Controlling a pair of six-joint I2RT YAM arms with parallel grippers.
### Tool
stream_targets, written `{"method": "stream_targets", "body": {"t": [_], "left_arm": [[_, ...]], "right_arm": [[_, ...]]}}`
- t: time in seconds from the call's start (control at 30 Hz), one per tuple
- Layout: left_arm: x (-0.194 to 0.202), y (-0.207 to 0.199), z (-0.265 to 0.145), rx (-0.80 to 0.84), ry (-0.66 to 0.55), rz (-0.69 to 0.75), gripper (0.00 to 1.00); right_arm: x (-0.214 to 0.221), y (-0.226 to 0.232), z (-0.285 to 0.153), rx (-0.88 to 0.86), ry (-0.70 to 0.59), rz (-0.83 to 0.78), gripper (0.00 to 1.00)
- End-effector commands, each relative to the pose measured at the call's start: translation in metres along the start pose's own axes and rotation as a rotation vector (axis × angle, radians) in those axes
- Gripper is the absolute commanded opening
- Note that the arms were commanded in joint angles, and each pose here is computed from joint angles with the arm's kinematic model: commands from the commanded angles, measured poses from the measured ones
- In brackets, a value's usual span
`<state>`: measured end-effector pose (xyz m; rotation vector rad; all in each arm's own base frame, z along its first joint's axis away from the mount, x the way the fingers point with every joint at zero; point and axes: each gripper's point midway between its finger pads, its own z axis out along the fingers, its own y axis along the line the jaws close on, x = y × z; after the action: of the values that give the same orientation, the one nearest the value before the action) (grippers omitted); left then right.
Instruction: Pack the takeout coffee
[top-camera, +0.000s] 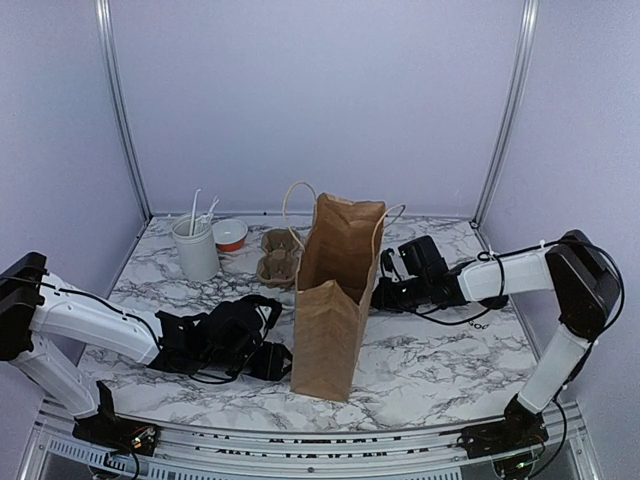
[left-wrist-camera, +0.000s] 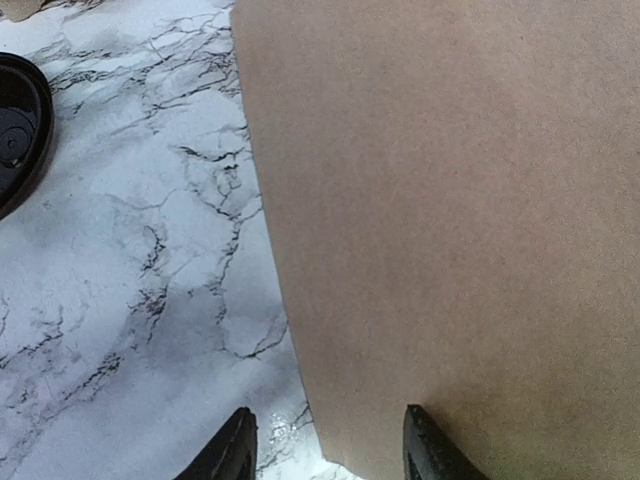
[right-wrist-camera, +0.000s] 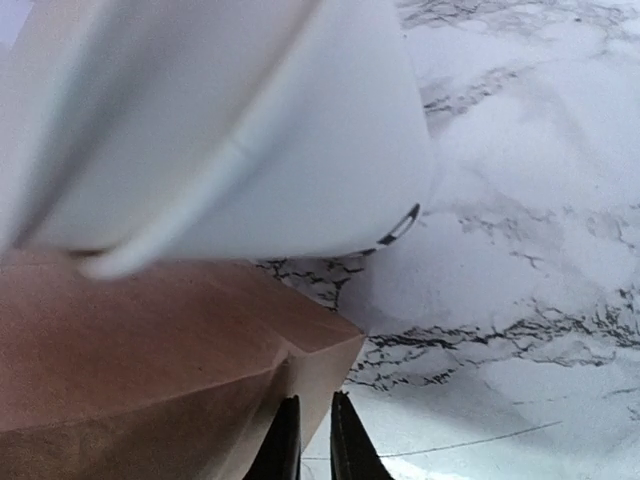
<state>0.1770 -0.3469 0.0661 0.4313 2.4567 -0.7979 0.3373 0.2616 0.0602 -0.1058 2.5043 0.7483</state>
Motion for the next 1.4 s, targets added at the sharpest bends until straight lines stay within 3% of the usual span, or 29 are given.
{"method": "stream_targets", "body": {"t": [0.0, 0.97, 1.37], "left_arm": [[-0.005, -0.018, 0.003, 0.028, -0.024, 0.042, 0.51], [-0.022, -0.045, -0.004, 0.077, -0.067, 0.1, 0.51], [-0.052, -0.01, -0.04, -0.11, -0.224, 0.091, 0.51]], "right_arm": [[-0.024, 0.016, 0.002, -0.035, -0.014, -0.051, 0.11], [-0.035, 0.051, -0.009, -0.035, 0.007, -0.154, 0.17], [-0.035, 0.045, -0.055, 0.029, -0.023, -0.17, 0.22]]}}
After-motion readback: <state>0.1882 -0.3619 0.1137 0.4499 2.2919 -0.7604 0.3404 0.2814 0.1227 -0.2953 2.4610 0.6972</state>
